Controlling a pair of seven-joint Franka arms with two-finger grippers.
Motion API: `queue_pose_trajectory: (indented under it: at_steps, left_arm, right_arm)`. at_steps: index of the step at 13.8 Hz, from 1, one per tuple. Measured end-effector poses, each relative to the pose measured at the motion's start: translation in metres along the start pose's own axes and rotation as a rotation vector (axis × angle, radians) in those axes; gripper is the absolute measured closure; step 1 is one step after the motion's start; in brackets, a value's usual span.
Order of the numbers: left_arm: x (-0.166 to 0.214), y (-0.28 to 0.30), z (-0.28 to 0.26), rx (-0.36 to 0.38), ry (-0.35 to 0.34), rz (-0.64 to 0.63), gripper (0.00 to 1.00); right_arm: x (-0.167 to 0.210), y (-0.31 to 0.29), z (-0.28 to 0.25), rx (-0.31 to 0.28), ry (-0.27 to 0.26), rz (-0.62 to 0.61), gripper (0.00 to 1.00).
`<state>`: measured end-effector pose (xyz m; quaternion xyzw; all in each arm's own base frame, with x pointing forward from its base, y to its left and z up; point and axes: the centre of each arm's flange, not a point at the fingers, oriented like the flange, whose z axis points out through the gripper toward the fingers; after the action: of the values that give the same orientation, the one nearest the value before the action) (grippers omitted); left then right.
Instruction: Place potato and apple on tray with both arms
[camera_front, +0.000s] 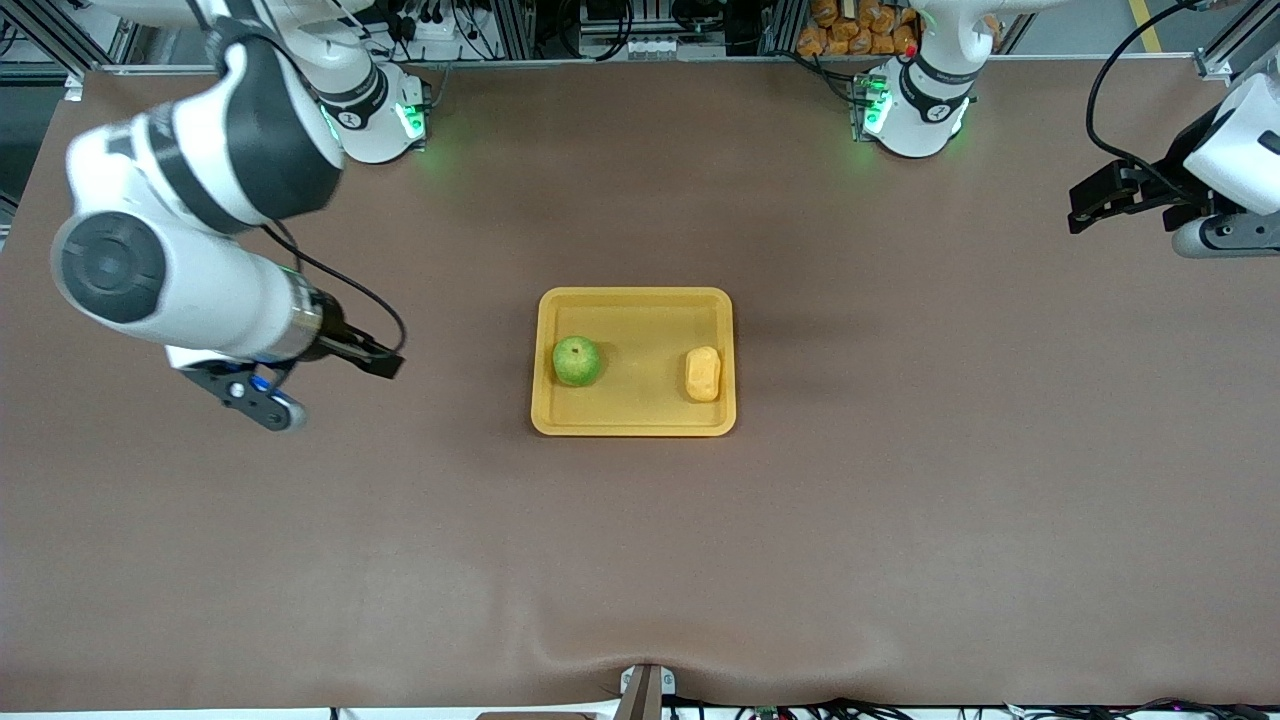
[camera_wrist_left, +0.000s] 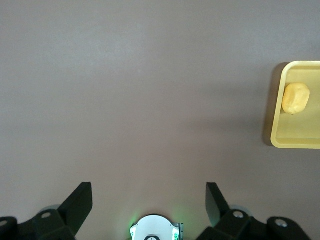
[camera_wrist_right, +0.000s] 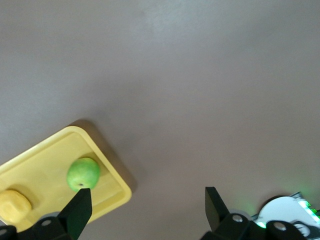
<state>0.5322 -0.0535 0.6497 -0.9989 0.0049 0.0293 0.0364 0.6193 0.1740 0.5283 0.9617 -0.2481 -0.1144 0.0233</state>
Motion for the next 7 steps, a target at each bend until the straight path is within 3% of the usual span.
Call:
queue_pose_trajectory:
  at_steps: [7]
  left_arm:
    - [-0.004,-0.001,-0.002,0.001,-0.004,-0.003,0.00]
  right_arm:
    - [0.010,0.069,-0.049,0.026,0.028,-0.139,0.00]
